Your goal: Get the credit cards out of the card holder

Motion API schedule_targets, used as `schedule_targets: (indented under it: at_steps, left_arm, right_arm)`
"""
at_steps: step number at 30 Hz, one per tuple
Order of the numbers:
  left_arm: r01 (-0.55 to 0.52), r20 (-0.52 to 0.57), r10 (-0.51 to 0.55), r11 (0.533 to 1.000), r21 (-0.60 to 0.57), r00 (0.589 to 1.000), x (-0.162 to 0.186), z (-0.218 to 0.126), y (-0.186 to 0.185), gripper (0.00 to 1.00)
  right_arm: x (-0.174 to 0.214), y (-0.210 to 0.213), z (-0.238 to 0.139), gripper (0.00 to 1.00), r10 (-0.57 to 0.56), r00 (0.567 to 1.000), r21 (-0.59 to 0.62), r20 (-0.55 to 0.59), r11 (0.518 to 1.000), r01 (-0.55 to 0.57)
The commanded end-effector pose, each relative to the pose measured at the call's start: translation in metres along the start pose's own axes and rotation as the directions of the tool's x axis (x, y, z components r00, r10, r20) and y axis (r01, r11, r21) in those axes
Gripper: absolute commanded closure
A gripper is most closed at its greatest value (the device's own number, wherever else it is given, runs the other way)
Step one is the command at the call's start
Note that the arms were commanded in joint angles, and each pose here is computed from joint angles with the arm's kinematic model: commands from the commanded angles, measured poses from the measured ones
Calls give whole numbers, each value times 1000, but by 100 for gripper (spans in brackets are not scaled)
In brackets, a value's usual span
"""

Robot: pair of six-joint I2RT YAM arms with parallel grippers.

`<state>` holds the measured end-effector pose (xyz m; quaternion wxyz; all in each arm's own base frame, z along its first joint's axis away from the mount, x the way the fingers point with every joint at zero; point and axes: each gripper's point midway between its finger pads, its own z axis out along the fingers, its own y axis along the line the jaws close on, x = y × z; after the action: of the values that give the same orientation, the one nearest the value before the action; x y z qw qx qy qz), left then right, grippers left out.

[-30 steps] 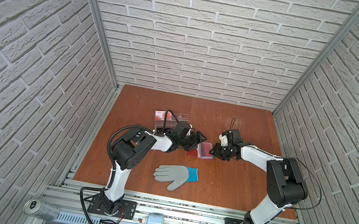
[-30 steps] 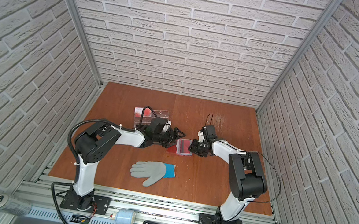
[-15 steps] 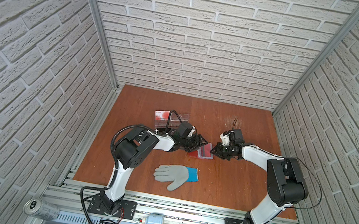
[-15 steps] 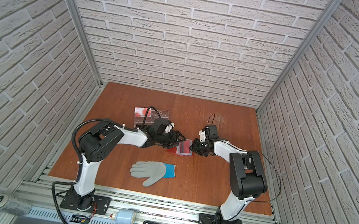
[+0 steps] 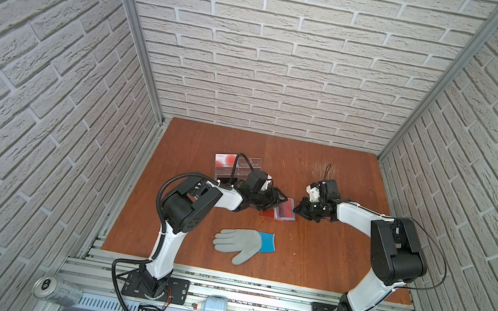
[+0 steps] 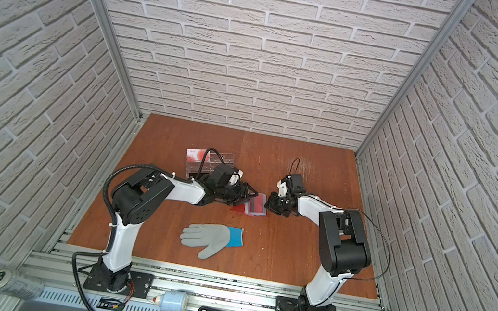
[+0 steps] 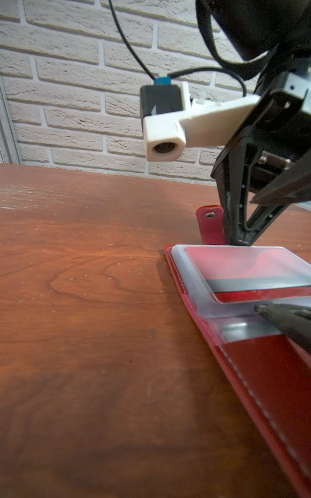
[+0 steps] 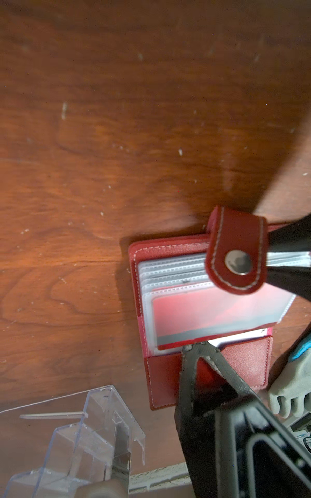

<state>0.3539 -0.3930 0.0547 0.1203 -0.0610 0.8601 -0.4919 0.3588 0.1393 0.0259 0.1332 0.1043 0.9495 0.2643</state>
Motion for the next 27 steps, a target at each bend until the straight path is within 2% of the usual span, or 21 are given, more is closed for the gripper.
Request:
schedule_targets:
  at_steps: [1,19,27]
  left_arm:
    - [-18,3,18,999,31,1000,1,4,-1,43]
    - [-53,32,50,993,106,998,-2,3,-13,50]
    - [-56,41,51,989,140,998,-1,4,-15,52]
  right_arm:
    - [13,-14,9,88,21,999,28,-35,999,-20]
    - [17,-18,16,92,35,998,30,-55,999,-33]
    - [13,-11,6,91,23,999,16,-30,1000,-23]
